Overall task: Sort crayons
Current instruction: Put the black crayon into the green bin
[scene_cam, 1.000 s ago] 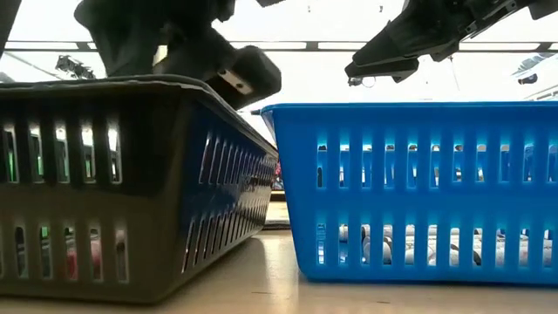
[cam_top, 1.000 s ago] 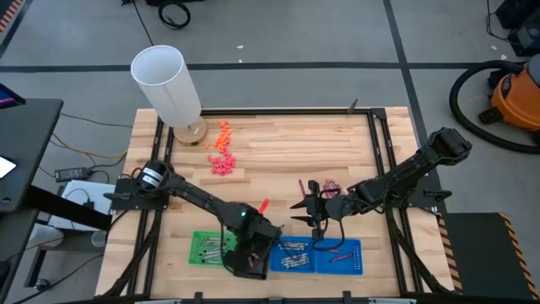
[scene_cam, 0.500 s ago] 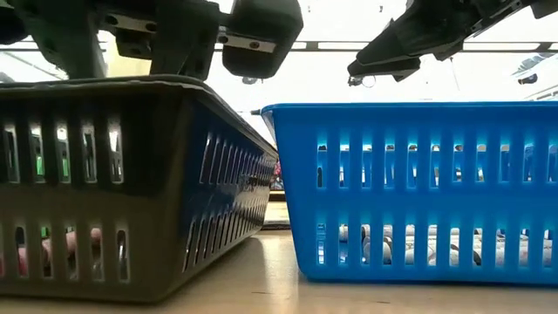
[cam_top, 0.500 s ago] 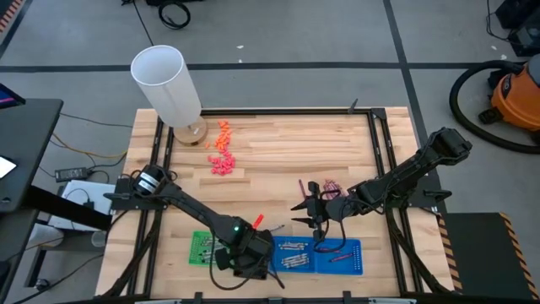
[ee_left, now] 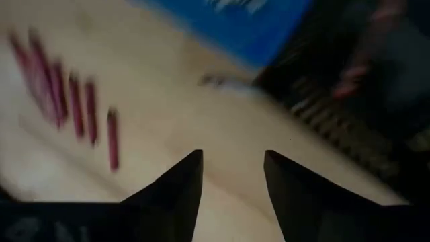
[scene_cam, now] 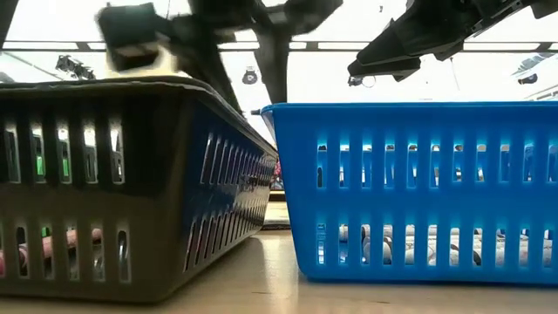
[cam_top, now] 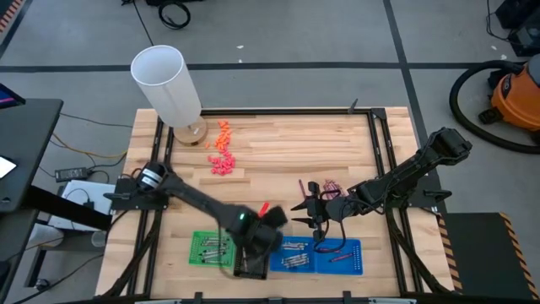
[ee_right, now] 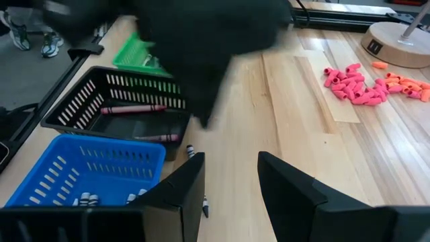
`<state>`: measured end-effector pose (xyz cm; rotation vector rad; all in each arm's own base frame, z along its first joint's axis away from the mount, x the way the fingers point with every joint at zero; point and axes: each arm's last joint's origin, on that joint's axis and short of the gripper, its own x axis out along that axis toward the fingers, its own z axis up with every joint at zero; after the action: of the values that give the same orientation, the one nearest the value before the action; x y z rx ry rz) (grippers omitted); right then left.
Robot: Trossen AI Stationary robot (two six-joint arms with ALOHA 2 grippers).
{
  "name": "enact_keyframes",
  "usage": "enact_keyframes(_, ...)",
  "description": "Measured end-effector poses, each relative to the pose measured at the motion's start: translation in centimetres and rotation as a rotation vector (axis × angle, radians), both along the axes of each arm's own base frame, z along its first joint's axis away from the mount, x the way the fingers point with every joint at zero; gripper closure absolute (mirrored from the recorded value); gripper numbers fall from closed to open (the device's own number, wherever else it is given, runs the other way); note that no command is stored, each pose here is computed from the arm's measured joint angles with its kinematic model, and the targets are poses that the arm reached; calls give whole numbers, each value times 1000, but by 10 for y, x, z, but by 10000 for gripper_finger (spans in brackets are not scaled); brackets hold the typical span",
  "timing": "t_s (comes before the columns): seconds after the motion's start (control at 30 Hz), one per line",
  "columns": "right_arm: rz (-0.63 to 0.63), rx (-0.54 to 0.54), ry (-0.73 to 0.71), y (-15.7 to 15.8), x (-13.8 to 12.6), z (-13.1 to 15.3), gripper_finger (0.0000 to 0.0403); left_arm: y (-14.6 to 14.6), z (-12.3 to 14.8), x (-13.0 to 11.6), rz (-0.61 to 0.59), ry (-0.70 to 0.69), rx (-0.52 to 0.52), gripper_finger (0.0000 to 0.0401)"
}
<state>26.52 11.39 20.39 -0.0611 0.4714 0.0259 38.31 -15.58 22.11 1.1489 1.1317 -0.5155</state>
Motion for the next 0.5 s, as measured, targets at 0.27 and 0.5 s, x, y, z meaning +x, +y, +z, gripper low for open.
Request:
enact_keyframes(0.27, 2, -3, 5, 0, 0, 0, 255, 62, -3, 27, 417, -36, -330, 258)
enact_keyframes(0.5, -22, -43, 56, -2, -3, -5, 255, 72, -35, 46, 701, -35, -522, 259)
